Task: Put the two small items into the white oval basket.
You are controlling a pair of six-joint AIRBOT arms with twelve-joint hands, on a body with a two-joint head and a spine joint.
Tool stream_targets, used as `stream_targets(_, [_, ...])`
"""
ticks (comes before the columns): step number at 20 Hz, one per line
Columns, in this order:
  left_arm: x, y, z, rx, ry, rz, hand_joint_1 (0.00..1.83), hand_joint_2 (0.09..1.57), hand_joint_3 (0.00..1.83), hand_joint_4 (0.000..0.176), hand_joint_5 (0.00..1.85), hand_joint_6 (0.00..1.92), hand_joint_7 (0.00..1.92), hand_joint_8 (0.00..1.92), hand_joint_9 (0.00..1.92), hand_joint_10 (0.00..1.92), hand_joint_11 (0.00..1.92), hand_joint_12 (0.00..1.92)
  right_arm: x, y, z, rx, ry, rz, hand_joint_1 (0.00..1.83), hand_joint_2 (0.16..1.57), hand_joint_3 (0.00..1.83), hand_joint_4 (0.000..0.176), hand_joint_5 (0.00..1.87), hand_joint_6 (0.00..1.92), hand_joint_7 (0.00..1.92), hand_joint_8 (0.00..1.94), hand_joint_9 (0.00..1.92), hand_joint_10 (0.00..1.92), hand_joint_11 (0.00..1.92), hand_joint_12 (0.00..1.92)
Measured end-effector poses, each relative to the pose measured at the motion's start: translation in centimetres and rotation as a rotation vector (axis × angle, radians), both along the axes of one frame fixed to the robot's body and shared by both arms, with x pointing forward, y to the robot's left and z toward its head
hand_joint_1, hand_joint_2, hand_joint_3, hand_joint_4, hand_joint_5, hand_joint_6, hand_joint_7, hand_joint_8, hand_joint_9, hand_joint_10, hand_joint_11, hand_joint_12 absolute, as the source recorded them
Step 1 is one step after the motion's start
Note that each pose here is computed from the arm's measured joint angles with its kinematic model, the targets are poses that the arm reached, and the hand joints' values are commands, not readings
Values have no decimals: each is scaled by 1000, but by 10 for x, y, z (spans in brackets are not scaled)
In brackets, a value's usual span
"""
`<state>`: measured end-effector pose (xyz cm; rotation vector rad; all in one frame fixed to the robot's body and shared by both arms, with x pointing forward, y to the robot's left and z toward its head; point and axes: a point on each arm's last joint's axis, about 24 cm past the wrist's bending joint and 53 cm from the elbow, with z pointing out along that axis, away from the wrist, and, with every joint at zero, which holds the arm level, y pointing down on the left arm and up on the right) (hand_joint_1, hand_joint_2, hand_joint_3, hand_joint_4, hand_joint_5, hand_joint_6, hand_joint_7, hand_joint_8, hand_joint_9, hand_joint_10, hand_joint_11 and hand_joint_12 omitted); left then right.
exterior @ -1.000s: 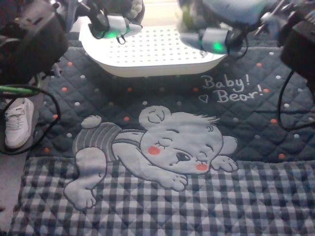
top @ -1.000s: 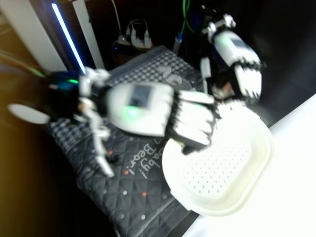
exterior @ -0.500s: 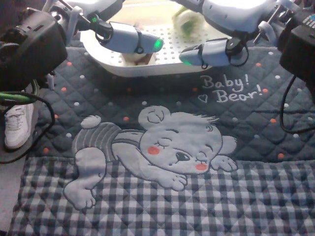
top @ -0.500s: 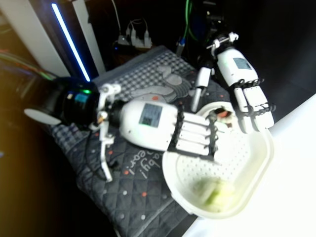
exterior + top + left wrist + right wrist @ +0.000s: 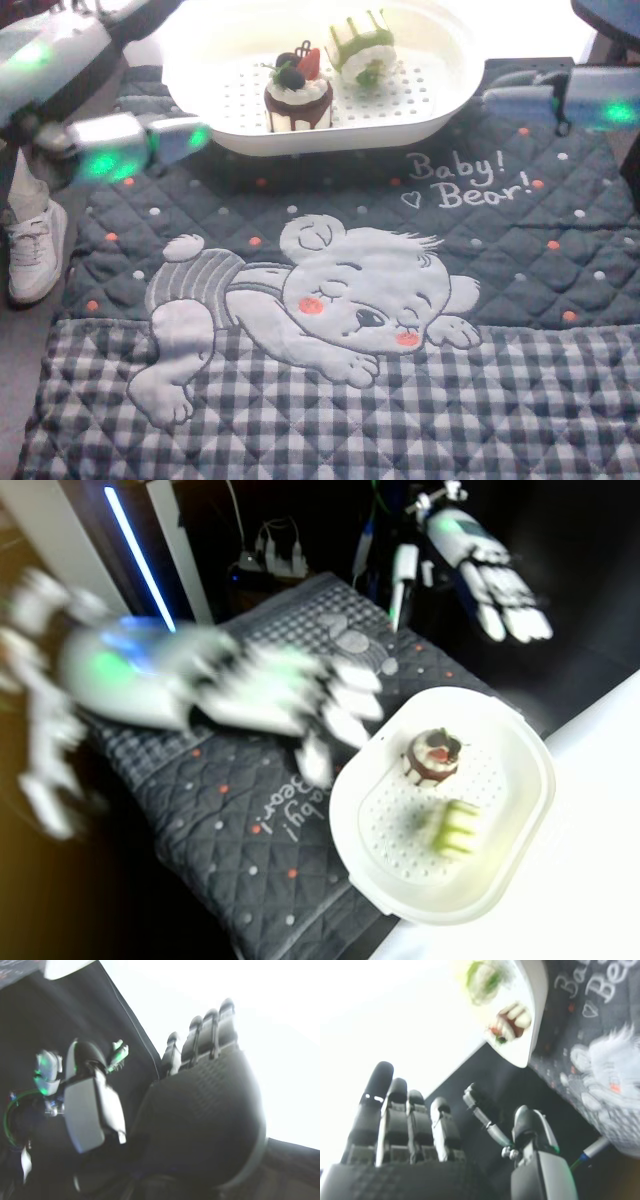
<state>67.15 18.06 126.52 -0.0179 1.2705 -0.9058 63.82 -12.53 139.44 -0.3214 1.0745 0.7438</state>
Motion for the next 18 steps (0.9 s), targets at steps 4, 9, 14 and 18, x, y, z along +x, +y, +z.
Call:
stream_targets(4, [-31, 25, 16, -106, -89, -16, 568, 1159, 0, 133, 0, 0, 0, 0, 0, 0, 0, 0, -14, -28, -34, 89, 98, 63, 324, 1065, 22, 128, 0, 0, 0, 0, 8, 8, 9, 1230])
stream_targets(9, [-57, 47, 31, -172, -149, -32, 485, 1179, 3, 170, 0, 0, 0, 0, 0, 0, 0, 0, -33, -59, -16, 315, 80, 138, 388, 1102, 4, 81, 0, 0, 0, 0, 0, 0, 0, 4])
stream_targets(14, [-75, 63, 51, -210, -231, -31, 544, 1149, 4, 85, 0, 0, 0, 0, 0, 0, 0, 0, -52, -85, -19, 426, 21, 140, 542, 1033, 0, 10, 66, 27, 0, 0, 0, 0, 0, 0])
stream_targets(18, [-85, 56, 57, -212, -264, -72, 460, 1142, 0, 133, 0, 0, 0, 0, 0, 0, 0, 0, -55, -115, -22, 538, 10, 110, 799, 1012, 0, 46, 0, 0, 0, 0, 0, 0, 0, 0])
